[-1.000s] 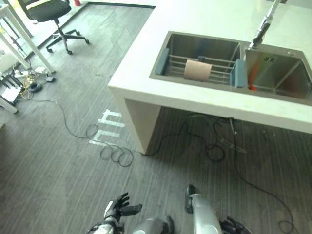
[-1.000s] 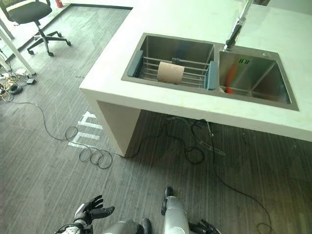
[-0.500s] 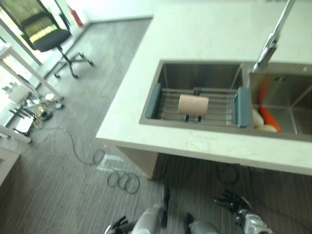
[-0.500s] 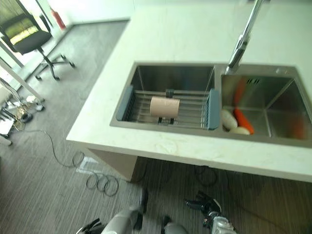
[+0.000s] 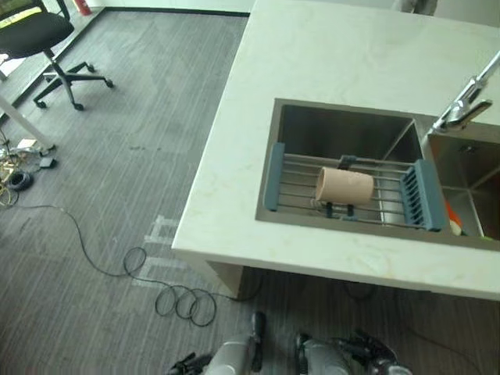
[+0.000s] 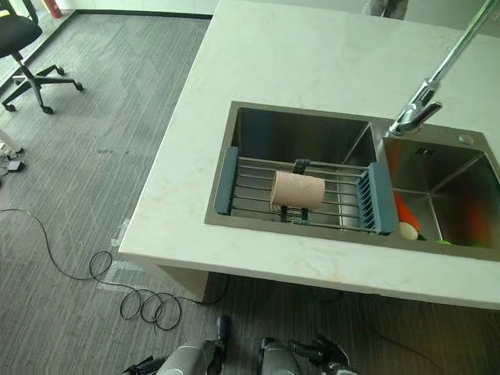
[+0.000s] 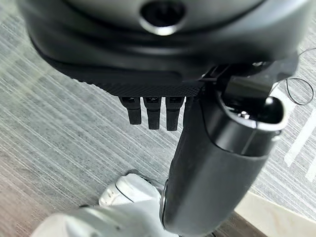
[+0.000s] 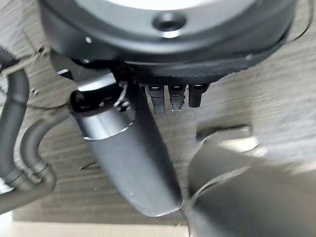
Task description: Place the dishes in the dishwasher.
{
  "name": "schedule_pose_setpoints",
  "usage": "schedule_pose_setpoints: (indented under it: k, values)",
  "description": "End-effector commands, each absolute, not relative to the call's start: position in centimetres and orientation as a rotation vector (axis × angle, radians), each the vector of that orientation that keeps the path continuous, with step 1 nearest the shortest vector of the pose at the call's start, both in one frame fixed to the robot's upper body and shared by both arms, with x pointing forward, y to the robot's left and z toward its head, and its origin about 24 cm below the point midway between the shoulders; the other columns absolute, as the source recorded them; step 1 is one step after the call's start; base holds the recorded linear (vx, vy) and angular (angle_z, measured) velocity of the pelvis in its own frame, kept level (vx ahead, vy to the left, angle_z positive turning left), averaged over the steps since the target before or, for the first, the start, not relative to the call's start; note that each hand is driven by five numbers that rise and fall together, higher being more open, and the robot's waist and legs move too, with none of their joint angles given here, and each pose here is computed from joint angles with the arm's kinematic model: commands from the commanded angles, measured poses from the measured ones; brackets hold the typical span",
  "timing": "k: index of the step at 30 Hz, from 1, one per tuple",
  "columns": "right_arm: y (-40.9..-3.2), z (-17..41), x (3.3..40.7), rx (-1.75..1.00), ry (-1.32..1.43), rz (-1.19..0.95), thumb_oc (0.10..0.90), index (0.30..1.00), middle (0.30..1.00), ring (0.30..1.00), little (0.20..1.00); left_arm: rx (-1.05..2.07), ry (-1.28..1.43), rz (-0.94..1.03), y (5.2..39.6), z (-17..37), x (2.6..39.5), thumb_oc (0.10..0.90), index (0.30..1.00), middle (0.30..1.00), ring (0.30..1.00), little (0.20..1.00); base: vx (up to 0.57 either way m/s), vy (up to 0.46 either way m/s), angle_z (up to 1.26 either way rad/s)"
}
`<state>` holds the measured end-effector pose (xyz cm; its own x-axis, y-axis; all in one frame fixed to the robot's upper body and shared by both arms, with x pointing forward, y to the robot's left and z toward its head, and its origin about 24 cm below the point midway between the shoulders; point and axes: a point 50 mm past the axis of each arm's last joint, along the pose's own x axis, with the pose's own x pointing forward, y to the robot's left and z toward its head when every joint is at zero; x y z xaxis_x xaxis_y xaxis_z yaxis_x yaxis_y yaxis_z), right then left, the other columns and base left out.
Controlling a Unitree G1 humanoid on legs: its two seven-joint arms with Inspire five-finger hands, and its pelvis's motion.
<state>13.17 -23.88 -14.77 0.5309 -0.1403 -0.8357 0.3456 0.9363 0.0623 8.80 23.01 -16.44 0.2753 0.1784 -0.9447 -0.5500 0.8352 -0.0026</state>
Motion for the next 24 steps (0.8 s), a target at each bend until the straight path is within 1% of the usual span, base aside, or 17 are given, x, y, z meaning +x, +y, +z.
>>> schedule_pose_setpoints:
  k: [1,5,7,11,14,16,19,20,21,23,24]
  values:
    - [-26.6,-13.5,14.0,0.194,0.871,-0.373,0.800,0.900,0.900,0.900,0.900,-0.411,1.243,0.505,21.4,-17.0,7.2,0.800,0.900,0.900,0.900,0.900,0.06,0.103,-0.04]
    - [-26.4,-13.3,14.3,0.153,0.845,-0.393,0.800,0.900,0.900,0.900,0.900,-0.391,1.240,0.493,21.4,-17.1,6.9,0.800,0.900,0.900,0.900,0.900,0.07,0.062,-0.26]
    - [-26.7,-13.0,14.6,0.105,0.823,-0.390,0.800,0.900,0.900,0.900,0.900,-0.384,1.203,0.505,21.9,-16.8,7.7,0.800,0.900,0.900,0.900,0.900,-0.03,-0.090,-0.23]
    - [-26.2,-13.5,14.0,0.097,0.878,-0.380,0.800,0.900,0.900,0.900,0.900,-0.436,1.110,0.593,23.2,-16.3,8.8,0.800,0.900,0.900,0.900,0.900,0.01,-0.329,0.10]
    - [-25.9,-13.8,13.7,0.104,0.899,-0.356,0.800,0.900,0.900,0.900,0.900,-0.416,1.037,0.647,24.1,-15.8,9.5,0.800,0.900,0.900,0.900,0.900,0.04,-0.451,-0.12]
    - [-25.9,-13.6,14.0,0.099,0.888,-0.343,0.800,0.900,0.900,0.900,0.900,-0.428,1.007,0.665,24.1,-15.7,9.8,0.800,0.900,0.900,0.900,0.900,-0.01,-0.359,-0.16]
    - [-26.5,-13.5,14.0,0.071,0.901,-0.315,0.800,0.900,0.900,0.900,0.900,-0.390,0.960,0.630,23.8,-15.5,10.4,0.800,0.900,0.900,0.900,0.900,0.00,-0.252,-0.03]
    - [-26.8,-13.6,13.6,0.082,0.928,-0.310,0.800,0.900,0.900,0.900,0.900,-0.376,0.926,0.621,23.8,-15.1,11.1,0.800,0.900,0.900,0.900,0.900,-0.08,-0.261,-0.08]
    - [-27.0,-13.8,12.9,0.138,0.965,-0.292,0.800,0.900,0.900,0.900,0.900,-0.381,0.898,0.597,23.9,-14.8,12.1,0.800,0.900,0.900,0.900,0.900,-0.10,-0.219,0.02]
    - [-26.9,-14.0,12.4,0.217,0.971,-0.268,0.800,0.900,0.900,0.900,0.900,-0.377,0.886,0.551,23.7,-14.5,12.9,0.800,0.900,0.900,0.900,0.900,-0.07,-0.119,0.24]
    - [-27.0,-14.0,12.3,0.161,0.987,-0.251,0.800,0.900,0.900,0.900,0.900,-0.365,0.887,0.518,23.5,-14.4,13.3,0.800,0.900,0.900,0.900,0.900,-0.07,-0.057,0.38]
